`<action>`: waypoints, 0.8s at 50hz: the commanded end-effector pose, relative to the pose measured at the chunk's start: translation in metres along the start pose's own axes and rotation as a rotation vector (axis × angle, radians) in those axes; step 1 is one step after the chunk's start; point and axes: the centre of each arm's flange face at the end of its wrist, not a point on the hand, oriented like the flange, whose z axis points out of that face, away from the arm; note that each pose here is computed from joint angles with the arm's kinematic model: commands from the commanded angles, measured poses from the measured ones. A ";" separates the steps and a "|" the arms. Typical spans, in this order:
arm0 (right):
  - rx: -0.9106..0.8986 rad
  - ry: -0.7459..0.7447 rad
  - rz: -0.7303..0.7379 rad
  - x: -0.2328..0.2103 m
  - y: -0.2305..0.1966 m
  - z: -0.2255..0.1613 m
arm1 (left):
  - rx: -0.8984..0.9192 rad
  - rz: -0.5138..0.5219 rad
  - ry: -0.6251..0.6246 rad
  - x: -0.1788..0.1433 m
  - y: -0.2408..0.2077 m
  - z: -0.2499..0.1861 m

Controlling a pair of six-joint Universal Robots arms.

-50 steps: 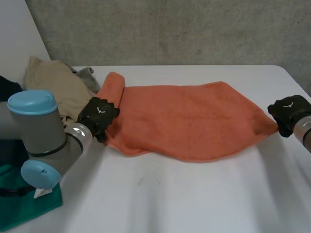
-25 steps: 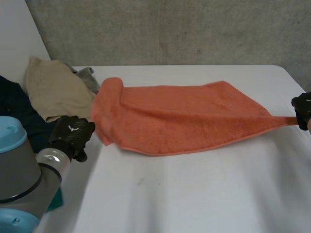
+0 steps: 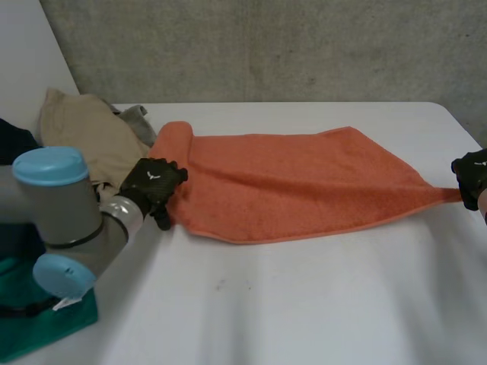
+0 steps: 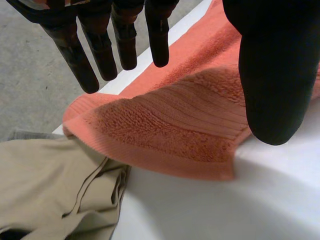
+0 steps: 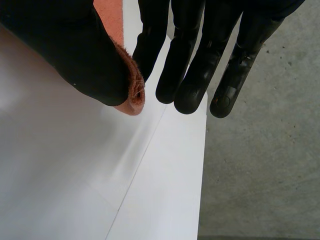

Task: Fold the laundry.

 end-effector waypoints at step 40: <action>-0.006 -0.006 -0.004 -0.002 0.002 -0.001 | -0.079 0.010 -0.076 0.006 0.008 -0.027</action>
